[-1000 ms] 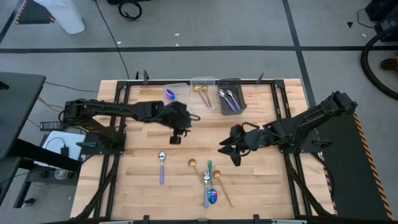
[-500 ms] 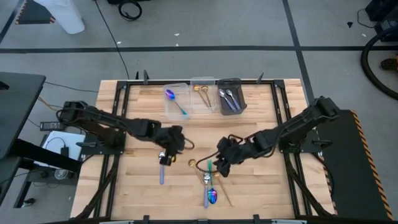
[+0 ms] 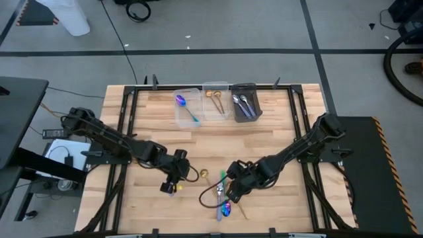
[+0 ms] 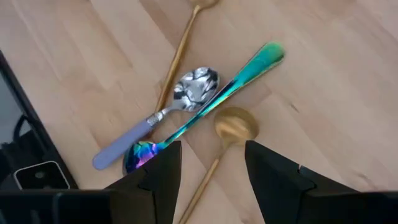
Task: Sort silverware by color (type)
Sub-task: Put the gold spoon into the right transparent bin
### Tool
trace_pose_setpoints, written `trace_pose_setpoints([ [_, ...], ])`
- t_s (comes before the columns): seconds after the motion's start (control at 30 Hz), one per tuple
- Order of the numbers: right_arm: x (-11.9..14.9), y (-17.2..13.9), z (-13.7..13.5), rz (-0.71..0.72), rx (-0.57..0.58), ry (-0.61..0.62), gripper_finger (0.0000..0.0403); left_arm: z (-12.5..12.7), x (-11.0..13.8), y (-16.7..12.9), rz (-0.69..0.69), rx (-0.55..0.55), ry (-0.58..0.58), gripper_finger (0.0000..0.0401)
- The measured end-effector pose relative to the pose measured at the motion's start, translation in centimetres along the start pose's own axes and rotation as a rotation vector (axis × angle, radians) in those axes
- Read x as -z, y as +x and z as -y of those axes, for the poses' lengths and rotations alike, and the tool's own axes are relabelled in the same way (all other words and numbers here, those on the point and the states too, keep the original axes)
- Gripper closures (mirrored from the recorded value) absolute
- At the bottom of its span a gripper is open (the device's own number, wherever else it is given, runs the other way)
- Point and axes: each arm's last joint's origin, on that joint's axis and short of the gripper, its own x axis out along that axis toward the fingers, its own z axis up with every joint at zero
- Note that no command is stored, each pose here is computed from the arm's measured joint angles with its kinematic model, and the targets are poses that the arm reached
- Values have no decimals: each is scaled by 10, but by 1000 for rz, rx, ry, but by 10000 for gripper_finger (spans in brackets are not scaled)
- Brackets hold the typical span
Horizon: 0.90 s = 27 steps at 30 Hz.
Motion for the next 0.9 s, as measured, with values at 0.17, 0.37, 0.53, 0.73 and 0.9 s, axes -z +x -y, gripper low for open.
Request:
trace_pose_setpoints([
  [0.17, 7, 10, -14, -17, 59, 5, 216, 11, 2, 0, -1, -24, -17, 296],
  [0.37, 16, 24, -24, -43, 136, 6, 216, 22, 4, 0, -6, -16, -63, 296],
  [0.53, 22, 34, -28, -48, 159, 23, 216, 31, 6, -1, -9, -1, -67, 296],
  [0.73, 29, 41, -28, -16, 191, 41, 216, 36, 8, -1, -17, -29, -65, 296],
  [0.9, 37, 48, -29, 15, 214, 39, 216, 36, 9, -1, -20, -43, -68, 296],
])
